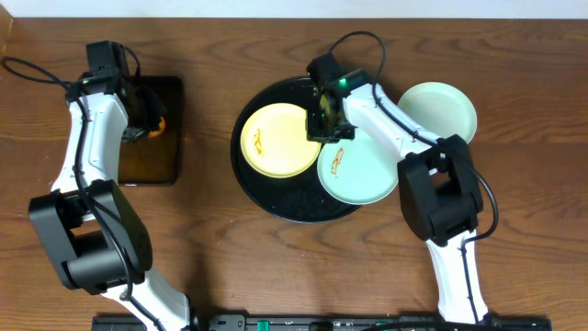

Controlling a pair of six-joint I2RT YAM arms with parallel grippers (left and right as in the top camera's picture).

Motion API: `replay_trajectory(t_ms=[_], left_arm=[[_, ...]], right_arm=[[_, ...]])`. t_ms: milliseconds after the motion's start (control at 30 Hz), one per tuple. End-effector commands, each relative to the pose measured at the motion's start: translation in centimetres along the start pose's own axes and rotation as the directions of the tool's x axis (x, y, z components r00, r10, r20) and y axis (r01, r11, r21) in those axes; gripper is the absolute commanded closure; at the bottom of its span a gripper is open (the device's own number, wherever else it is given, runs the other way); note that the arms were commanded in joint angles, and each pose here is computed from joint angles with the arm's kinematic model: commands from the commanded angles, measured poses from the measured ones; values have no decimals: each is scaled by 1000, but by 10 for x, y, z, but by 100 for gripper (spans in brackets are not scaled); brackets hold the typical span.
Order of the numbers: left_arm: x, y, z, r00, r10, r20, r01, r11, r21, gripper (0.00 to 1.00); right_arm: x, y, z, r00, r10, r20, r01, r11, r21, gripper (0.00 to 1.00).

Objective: Clean dirty plates on tray and stack at the side

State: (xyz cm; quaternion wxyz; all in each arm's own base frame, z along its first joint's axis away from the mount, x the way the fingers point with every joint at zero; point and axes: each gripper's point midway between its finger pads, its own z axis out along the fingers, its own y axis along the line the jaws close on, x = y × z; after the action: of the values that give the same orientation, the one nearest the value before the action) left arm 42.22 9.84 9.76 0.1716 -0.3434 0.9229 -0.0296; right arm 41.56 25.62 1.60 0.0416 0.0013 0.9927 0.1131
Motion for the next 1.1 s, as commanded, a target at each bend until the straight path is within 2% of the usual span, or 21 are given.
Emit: replay_trajectory(t_ms=[0,167,367,533,700,833,933,967,1067], left_arm=[[-8,2,-3,998,52,31,-52,999,-2,92],[-15,-2,4,995,88,56,-89,996,7,92],[-15,7,39,990,140,19,-139,990,-16,92],[-7,38,78,994,92,-65,-96,994,-60,92],[-4,52,83,994,62,-93,-69,995,-78,92],[0,36,81,990,42,-133,-35,998,60,92],[4,8,70,983,40,-178,4,970,243,92],[5,-8,59,979,36,-200,35,939,341,92],[6,-10,51,968,-60,-245,144,930,339,93]], right_arm=[[-4,-7,3,1000,-19,-10,19,1000,-7,99],[-6,-5,4,1000,-28,5,28,1000,-1,99],[-3,2,5,999,-46,8,46,999,1,99],[-3,2,6,998,-52,17,52,999,16,99],[-5,3,6,998,-53,22,53,999,13,99],[-5,3,6,998,-53,22,53,999,13,99],[-5,3,6,998,-53,22,53,999,13,99],[-4,3,6,998,-53,19,53,999,14,99],[-3,2,6,998,-53,17,52,999,15,99]])
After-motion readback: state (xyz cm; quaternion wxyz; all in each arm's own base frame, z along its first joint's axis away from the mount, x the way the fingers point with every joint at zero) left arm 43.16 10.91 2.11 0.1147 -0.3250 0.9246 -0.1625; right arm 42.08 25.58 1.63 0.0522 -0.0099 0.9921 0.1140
